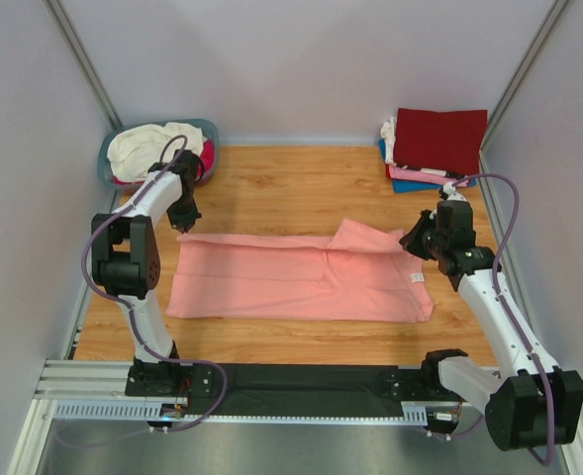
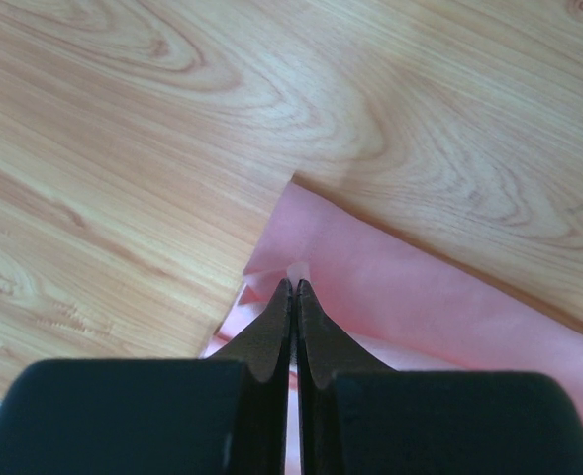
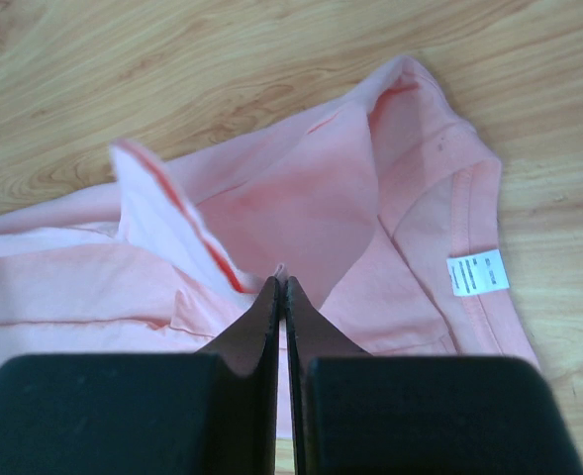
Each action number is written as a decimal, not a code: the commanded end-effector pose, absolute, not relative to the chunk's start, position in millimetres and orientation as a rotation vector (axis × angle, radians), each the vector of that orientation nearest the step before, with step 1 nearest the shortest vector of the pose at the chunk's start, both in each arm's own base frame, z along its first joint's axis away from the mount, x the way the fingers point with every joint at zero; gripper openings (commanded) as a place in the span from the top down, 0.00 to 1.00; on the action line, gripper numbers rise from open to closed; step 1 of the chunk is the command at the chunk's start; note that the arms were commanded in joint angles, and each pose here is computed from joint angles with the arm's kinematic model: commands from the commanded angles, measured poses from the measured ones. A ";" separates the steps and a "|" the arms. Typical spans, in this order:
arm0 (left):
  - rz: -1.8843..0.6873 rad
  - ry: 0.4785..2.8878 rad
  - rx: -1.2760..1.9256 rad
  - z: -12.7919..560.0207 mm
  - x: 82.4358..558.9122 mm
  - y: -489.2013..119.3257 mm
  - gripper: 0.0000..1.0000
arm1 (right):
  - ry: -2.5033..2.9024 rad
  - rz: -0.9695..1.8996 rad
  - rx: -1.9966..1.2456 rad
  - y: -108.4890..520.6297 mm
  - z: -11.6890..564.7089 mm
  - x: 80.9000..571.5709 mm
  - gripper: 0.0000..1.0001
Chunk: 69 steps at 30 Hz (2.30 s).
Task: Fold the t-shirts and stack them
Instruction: Fold the tshirt
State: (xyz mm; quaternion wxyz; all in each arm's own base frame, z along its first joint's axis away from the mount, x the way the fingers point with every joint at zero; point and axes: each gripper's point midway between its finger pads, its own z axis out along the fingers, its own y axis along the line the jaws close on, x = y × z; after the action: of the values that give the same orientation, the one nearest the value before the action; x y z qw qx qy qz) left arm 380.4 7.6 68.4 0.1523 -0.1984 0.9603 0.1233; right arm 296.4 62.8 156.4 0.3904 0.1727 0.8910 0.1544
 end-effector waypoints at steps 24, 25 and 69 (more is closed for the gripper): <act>0.554 2.679 -0.611 113.6 329.7 25.5 0.42 | 2.225 0.243 0.830 27.0 109.4 233.0 0.18; 0.539 2.669 -0.598 119.8 330.7 24.5 0.43 | 2.198 0.256 0.820 27.1 116.2 234.7 0.18; 0.291 3.132 -0.030 24.8 233.1 -100.5 0.59 | 2.755 0.433 0.490 233.4 31.0 495.3 0.40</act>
State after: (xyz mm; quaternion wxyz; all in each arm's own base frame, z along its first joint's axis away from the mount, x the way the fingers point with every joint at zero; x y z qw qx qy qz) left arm 248.5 -81.5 17.5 -0.0042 -0.0110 0.9892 0.1461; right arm 481.1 228.5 34.5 0.1690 0.1928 0.9527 0.1634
